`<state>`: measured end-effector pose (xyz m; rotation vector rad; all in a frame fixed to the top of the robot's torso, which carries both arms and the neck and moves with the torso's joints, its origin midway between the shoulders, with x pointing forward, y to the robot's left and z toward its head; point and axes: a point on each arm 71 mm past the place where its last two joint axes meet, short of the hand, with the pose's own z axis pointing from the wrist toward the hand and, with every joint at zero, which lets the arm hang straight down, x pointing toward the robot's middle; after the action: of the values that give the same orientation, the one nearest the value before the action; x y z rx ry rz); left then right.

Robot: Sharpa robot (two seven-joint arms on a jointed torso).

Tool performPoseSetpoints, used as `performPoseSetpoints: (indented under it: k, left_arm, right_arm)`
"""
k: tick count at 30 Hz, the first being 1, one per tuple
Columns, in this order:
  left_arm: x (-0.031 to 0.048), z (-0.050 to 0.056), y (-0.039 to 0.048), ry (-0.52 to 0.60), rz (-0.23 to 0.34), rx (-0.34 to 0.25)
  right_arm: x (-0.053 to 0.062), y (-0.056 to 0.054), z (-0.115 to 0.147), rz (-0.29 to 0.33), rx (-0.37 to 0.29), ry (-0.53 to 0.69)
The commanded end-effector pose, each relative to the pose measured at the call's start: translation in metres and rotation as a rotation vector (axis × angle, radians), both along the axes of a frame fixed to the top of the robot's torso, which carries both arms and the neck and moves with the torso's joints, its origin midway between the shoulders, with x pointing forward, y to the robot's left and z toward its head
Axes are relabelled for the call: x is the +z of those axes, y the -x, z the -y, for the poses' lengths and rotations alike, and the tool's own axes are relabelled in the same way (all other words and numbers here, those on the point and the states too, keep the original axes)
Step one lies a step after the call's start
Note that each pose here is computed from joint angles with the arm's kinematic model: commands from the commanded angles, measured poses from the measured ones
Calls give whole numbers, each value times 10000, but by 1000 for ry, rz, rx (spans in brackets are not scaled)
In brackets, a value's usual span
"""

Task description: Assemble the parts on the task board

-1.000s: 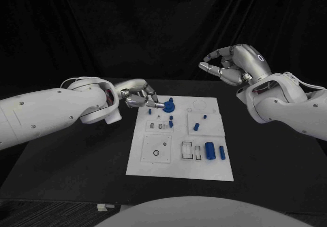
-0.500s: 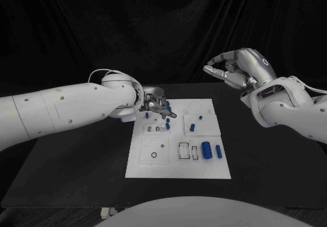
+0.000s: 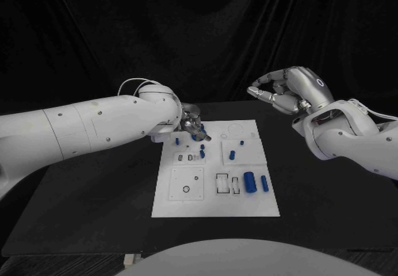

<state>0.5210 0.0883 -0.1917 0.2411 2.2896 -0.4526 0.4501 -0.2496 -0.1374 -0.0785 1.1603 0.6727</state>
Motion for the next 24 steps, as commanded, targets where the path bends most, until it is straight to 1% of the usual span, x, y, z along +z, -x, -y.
performPoseSetpoints:
  k: [1,7,17,24]
  left_arm:
    - [1,67,2,51,16,-34]
    - [-25,93,-17,80,23,-45]
    - [-134,46,-26,74,9,-23]
    - [-281,6,-6,49,-13,11]
  right_arm:
    - [-40,-6,22,-19,-11,9]
    - [-119,-2,26,-40,-12,19]
    - [-175,-4,43,-52,-15,28]
    - [-213,-17,57,-72,-22,37]
